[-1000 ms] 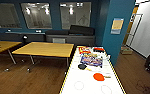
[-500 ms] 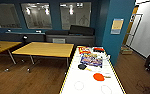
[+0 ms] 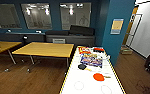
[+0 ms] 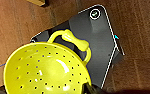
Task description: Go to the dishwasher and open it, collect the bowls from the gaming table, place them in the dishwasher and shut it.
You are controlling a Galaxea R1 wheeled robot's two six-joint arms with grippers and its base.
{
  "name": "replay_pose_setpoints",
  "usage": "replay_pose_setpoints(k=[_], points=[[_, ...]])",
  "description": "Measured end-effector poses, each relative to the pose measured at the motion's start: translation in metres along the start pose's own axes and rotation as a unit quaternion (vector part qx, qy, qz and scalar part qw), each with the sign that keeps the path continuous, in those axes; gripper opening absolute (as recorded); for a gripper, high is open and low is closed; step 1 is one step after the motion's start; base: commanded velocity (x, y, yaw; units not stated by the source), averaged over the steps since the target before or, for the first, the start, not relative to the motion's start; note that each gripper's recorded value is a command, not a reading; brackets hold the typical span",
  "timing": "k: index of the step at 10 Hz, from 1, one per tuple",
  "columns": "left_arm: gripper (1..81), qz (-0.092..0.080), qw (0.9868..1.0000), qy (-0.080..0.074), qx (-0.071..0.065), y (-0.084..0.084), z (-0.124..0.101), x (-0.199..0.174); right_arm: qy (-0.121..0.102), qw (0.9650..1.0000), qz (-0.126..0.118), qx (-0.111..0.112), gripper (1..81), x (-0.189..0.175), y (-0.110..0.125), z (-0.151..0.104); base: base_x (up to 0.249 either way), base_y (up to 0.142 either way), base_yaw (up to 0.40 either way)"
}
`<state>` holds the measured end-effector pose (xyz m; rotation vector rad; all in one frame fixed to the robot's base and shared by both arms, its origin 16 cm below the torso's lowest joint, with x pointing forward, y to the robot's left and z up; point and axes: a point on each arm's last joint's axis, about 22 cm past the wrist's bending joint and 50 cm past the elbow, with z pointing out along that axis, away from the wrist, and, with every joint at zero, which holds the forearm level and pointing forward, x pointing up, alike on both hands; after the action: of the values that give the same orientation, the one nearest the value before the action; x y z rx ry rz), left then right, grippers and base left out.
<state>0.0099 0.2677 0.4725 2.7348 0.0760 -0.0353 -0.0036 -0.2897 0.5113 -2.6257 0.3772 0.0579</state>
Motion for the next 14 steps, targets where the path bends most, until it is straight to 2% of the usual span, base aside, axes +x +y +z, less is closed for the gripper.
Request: replay_pose_setpoints(k=[2, 3, 7, 11, 14], points=[[1.0, 0.002, 1.0000, 0.003, 0.000, 0.000, 0.001, 0.000, 0.004, 1.0000, -0.001, 0.002, 1.0, 0.002, -0.002, 0.001, -0.082, 0.000, 0.000], [1.0, 0.001, 1.0000, -0.004, 0.003, -0.002, 0.002, -0.010, -0.002, 1.0000, 0.001, -0.001, 1.0, -0.005, 0.001, 0.001, -0.090, 0.000, 0.000], [1.0, 0.006, 1.0000, -0.001, 0.000, 0.006, 0.008, -0.006, 0.000, 1.0000, 0.000, -0.006, 1.0, -0.004, 0.005, 0.004, -0.098, 0.000, 0.000], [1.0, 0.004, 0.9995, -0.005, 0.029, -0.016, 0.017, -0.022, 0.000, 1.0000, -0.001, -0.008, 1.0, -0.006, 0.000, 0.019, -0.106, 0.000, 0.000], [1.0, 0.013, 0.9998, 0.005, 0.017, 0.001, 0.029, -0.018, 0.001, 0.9999, -0.002, -0.011, 1.0, -0.005, 0.002, 0.018, -0.111, 0.000, 0.000]])
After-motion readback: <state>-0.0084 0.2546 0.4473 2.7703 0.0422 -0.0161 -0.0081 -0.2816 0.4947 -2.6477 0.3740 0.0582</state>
